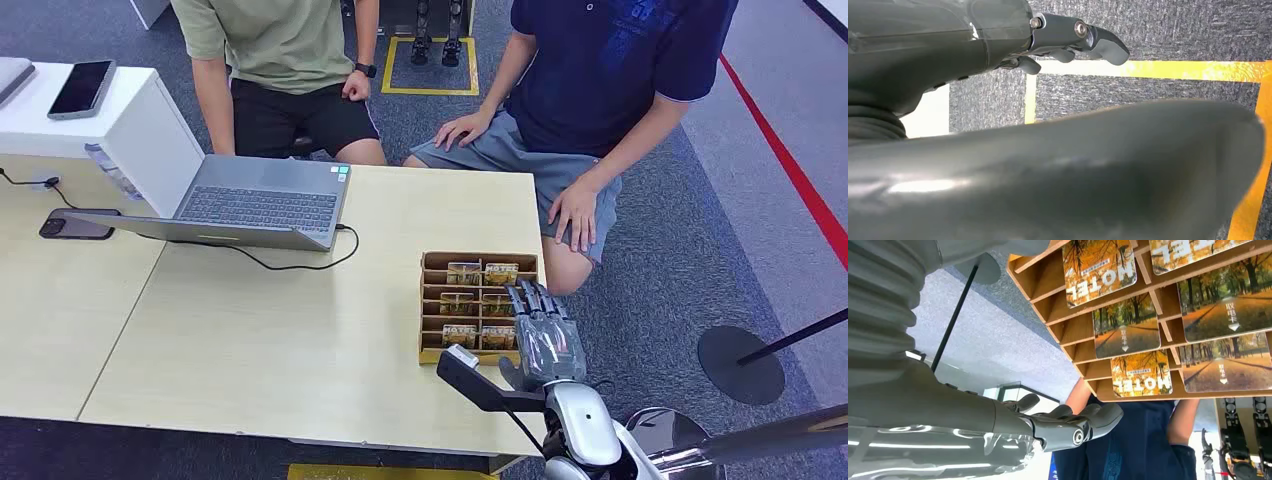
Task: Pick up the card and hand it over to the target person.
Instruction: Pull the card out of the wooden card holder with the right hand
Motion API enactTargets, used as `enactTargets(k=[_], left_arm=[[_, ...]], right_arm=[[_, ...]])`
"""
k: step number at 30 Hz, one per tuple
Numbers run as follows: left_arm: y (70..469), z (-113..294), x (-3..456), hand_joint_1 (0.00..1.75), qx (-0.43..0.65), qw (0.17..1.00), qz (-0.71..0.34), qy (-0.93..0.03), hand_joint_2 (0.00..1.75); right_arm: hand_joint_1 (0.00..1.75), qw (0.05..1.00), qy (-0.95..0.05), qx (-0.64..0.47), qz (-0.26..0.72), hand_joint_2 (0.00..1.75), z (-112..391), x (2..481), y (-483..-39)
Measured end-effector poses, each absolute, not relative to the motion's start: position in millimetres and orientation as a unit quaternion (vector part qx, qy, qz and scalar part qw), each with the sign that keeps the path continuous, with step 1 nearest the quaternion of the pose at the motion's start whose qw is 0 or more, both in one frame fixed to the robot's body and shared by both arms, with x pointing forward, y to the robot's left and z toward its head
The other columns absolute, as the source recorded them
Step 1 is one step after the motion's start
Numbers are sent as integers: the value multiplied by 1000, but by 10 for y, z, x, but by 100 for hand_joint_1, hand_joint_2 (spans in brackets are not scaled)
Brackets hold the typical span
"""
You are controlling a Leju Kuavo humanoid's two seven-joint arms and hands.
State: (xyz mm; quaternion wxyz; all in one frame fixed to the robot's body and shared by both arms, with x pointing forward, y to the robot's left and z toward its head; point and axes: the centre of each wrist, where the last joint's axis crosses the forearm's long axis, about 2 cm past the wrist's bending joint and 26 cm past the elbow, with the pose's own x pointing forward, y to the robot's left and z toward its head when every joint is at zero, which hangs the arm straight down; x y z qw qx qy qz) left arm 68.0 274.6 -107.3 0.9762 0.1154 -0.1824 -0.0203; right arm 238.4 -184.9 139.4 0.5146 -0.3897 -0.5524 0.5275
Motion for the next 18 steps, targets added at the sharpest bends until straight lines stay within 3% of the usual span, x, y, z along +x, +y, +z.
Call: enactTargets(k=[18], left_arm=[[2775, -1075, 679, 0, 116, 976, -25, -182, 0]], right_arm=[[56, 535, -545, -359, 537, 175, 1225, 2410, -1808]])
